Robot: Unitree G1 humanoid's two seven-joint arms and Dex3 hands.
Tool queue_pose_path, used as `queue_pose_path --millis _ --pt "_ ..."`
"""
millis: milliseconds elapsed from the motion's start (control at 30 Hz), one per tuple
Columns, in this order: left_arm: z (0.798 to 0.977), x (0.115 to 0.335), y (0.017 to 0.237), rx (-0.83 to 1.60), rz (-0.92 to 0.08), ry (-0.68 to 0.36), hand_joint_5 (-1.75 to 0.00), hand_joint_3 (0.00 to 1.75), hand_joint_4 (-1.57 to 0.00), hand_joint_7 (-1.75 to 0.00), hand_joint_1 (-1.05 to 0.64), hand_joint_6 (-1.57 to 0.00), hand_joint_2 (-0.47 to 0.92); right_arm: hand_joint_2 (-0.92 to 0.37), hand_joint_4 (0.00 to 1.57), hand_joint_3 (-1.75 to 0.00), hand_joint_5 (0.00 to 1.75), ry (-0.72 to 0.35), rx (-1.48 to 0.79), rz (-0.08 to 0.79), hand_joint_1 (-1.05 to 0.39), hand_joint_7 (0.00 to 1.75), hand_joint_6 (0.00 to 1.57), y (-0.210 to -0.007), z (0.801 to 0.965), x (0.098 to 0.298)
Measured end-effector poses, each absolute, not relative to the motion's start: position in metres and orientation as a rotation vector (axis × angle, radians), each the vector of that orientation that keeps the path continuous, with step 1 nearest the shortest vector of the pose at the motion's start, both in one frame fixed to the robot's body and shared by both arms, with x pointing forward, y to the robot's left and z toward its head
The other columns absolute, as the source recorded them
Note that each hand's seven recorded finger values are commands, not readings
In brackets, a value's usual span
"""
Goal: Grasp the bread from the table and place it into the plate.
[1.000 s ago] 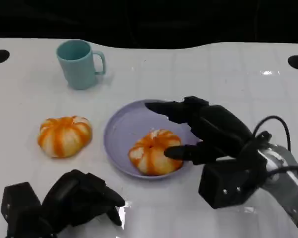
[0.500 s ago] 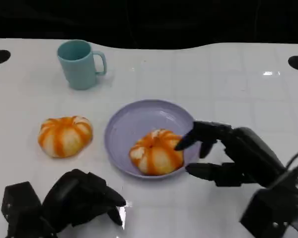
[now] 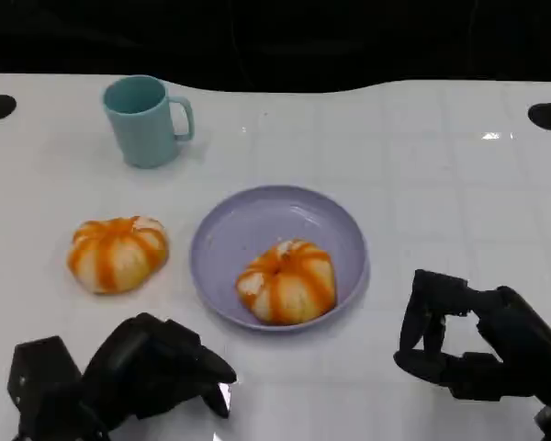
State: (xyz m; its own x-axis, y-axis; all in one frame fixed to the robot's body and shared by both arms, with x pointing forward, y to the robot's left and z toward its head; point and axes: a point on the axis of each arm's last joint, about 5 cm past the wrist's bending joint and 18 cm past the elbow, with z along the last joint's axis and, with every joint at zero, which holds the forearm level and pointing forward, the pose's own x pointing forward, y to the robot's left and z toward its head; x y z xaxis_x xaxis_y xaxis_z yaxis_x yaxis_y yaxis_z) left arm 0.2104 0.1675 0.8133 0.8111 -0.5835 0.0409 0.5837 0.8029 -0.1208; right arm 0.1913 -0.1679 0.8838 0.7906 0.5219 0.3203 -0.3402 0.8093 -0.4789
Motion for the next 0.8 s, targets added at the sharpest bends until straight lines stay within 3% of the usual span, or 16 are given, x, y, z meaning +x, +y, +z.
queue_pose_path --millis 200,800 --pt "0.814 0.211 0.168 -0.132 -0.617 -0.001 -0.93 0.00 -1.24 -0.05 -1.05 -1.57 0.85 -0.92 0.79 -0.21 1.75 -0.412 -0.404 0.465 -0.42 1.75 0.64 -0.178 0.873 0.176" --pt "0.812 0.212 0.168 -0.143 -0.613 0.016 -0.92 0.00 -1.24 -0.04 -1.05 -1.57 0.85 -0.92 0.81 -0.21 1.75 -0.383 -0.400 0.466 -0.41 1.75 0.67 -0.178 0.860 0.180"
